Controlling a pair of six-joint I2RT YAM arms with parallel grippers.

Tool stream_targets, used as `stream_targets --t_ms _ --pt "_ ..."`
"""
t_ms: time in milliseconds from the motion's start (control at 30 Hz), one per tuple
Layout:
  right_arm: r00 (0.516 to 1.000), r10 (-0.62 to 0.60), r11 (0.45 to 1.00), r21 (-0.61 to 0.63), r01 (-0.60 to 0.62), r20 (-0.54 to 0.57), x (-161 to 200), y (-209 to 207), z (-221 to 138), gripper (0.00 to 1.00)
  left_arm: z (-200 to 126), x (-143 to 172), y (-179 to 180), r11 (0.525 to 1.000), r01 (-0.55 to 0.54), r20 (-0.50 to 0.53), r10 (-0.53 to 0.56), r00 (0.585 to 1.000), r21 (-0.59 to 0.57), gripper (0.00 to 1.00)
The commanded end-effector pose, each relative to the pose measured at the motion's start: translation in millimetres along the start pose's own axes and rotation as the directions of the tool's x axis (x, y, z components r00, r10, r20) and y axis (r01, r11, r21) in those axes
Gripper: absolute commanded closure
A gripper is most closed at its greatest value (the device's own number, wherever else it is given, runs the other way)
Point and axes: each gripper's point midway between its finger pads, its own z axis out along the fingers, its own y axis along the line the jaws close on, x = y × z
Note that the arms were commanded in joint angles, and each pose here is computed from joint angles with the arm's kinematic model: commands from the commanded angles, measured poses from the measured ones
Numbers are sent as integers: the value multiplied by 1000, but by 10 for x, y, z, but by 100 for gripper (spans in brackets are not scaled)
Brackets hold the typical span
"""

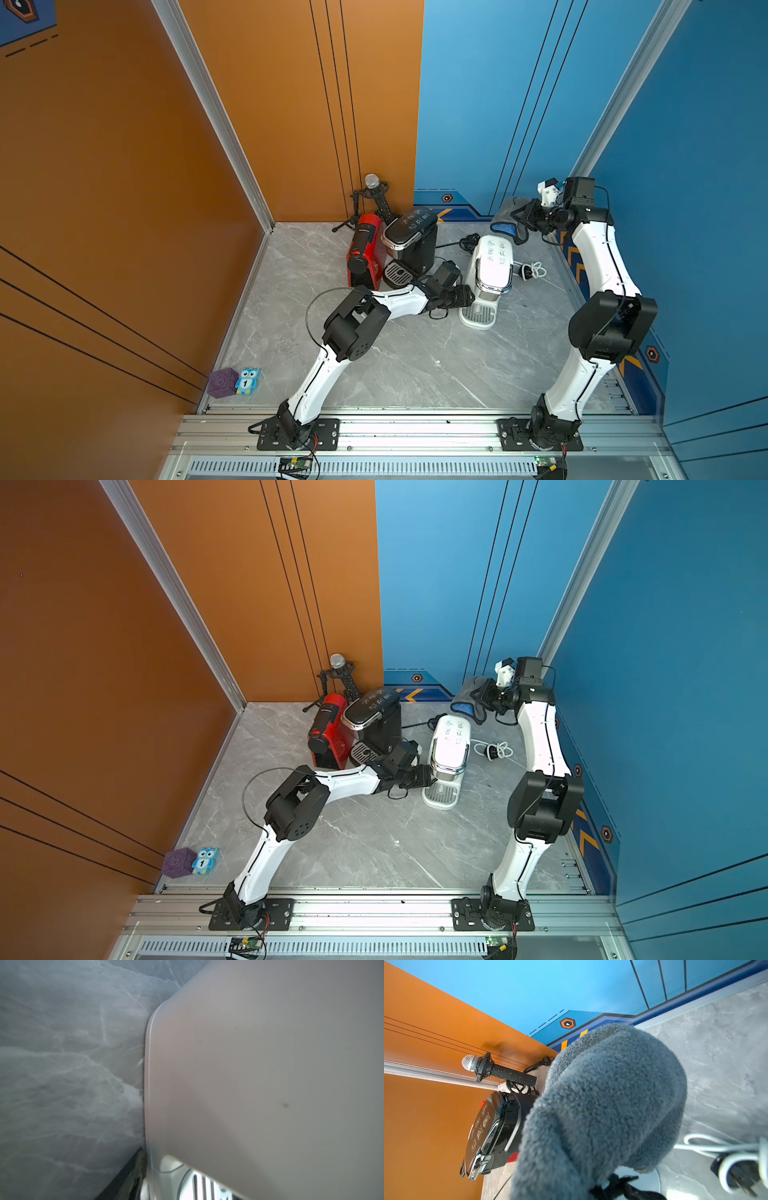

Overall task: Wipe the surface of a coffee machine
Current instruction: Wipe the dirt from the surface of the coffee machine.

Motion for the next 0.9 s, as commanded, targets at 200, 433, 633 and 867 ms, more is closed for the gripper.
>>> stream_targets --t_ms 200,433,633,867 --pt "965 -159 963 247 105 208 475 150 -1068 98 206 328 614 984 33 -59 -44 997 -176 37" --pt "961 -202 942 306 137 191 1140 99 -1305 97 161 280 563 984 4 -38 -11 999 -180 37" --pt "974 -177 939 320 124 143 1487 -8 -1421 98 226 362 530 987 -1 -58 -8 998 -163 36" --pt "992 -89 949 309 59 86 1924 -256 -1276 97 201 395 551 988 -4 -60 -5 998 -156 37"
